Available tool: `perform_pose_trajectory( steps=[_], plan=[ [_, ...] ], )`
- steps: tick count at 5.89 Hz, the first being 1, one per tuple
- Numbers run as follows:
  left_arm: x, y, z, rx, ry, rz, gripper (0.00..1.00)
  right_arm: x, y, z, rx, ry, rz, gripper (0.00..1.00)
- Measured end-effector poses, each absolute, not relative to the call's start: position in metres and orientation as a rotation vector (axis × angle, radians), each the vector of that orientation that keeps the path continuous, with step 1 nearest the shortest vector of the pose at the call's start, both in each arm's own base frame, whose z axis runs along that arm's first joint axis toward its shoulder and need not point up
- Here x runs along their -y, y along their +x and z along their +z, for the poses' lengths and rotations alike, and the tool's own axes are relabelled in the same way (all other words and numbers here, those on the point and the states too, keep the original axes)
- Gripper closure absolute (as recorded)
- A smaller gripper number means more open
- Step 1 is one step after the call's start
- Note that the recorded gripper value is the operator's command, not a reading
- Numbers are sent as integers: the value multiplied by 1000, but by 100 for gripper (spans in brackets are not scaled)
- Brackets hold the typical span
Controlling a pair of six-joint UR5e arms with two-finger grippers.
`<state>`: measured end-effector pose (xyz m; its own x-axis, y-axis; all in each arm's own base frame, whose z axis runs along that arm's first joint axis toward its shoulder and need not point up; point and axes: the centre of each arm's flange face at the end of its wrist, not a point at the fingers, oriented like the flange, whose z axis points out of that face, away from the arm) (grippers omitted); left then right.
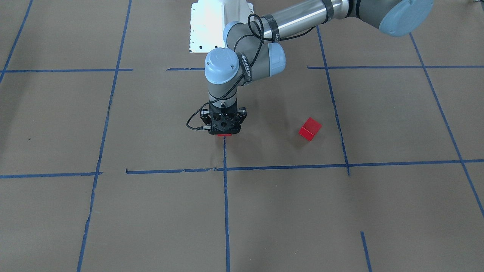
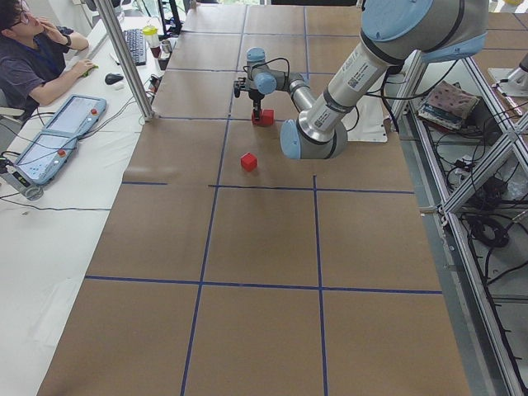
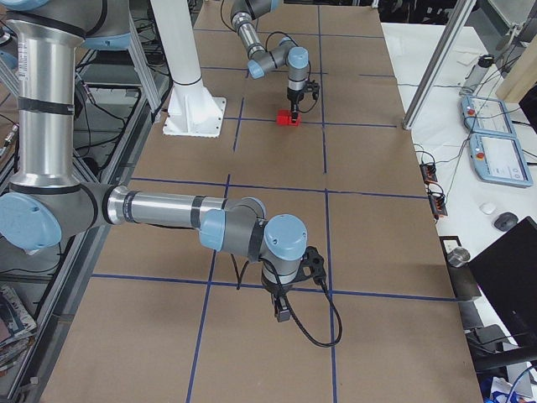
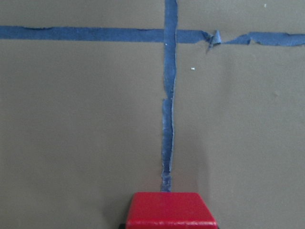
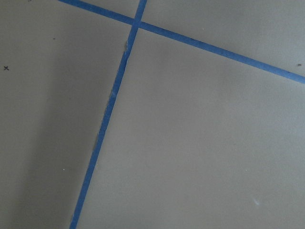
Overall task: Form red blocks into L shape at center
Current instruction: 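Hold the cube in place beside the center cube with the left gripper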
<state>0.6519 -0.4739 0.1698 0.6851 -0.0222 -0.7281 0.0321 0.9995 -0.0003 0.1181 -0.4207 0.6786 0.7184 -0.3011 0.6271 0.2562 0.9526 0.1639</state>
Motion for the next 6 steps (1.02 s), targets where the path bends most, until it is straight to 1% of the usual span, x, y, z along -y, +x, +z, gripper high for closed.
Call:
perform_pose_trajectory(
  steps=[3,6],
  plan=[
    [474,652,170,-815,14,-28,42,421,118,678,704,69,-309,0],
    [474,652,171,-816,16,-26,27,421,118,678,705,67,-309,0]
  ],
)
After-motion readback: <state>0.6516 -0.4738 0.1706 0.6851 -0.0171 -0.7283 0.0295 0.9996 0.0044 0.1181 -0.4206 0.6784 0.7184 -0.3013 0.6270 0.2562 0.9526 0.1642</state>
